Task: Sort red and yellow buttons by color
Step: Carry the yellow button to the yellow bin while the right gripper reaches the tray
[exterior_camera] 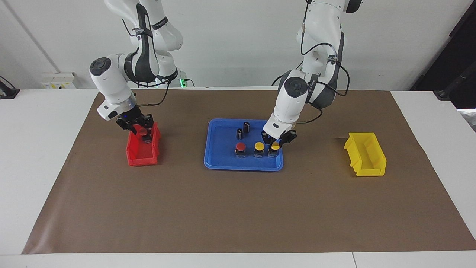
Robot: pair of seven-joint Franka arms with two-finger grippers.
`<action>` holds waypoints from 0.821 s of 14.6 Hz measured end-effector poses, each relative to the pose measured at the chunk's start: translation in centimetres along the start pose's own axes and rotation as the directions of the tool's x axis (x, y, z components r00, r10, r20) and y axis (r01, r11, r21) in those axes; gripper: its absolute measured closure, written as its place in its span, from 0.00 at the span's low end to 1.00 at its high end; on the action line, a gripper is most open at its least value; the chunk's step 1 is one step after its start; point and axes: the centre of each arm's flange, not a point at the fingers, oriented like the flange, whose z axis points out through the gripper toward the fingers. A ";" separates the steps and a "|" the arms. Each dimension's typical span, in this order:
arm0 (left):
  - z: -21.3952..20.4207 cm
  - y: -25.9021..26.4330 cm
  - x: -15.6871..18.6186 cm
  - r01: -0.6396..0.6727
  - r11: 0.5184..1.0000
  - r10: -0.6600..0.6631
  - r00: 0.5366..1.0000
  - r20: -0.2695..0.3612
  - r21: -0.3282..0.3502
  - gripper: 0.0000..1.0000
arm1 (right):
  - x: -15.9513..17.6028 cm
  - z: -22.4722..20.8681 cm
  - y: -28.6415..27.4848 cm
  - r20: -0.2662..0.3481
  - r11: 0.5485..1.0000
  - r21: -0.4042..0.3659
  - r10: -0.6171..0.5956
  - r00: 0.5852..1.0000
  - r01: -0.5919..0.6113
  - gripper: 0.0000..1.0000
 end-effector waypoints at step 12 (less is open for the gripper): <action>-12.0 -18.6 5.1 -0.086 0.996 0.086 0.993 0.078 -0.007 0.59 | 9.9 -10.1 -22.9 -0.022 0.997 0.037 0.066 0.998 -0.066 0.19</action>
